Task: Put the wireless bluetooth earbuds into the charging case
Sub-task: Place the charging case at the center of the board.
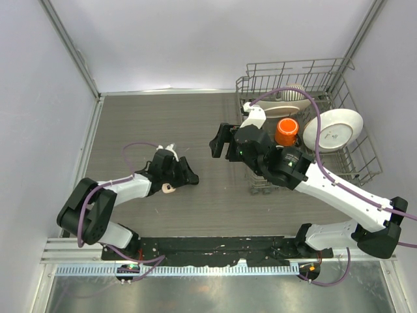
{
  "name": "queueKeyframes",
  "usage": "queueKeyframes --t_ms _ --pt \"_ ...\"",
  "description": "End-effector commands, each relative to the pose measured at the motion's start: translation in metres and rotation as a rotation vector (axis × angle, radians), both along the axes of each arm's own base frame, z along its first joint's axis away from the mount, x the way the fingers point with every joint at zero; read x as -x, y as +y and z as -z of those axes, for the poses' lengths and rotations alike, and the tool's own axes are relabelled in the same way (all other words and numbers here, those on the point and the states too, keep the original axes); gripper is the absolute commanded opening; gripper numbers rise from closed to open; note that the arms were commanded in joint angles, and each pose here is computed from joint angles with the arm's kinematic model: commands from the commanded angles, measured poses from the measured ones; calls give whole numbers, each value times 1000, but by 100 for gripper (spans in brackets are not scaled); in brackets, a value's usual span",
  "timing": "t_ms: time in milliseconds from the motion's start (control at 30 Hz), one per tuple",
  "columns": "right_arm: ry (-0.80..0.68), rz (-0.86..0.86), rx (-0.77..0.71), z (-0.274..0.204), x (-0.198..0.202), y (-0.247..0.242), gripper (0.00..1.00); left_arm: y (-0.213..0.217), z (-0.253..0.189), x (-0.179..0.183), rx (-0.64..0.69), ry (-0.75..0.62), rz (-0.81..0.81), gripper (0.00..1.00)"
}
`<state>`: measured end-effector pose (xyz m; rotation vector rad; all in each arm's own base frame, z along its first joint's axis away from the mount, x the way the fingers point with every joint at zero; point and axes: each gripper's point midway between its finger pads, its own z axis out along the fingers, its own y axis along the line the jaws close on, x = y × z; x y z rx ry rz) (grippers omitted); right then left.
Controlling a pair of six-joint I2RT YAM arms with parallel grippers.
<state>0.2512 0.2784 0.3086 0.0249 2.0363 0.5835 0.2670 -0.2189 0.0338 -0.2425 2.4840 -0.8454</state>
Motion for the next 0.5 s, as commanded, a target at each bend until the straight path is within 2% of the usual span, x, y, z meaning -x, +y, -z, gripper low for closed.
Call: queueKeyframes --t_ms 0,467 --pt "-31 16 -36 -16 -3 -2 85 -3 -18 -9 1 -64 15 54" --pt "-16 6 -21 -9 -3 2 85 11 -55 -13 -60 -144 -11 61"
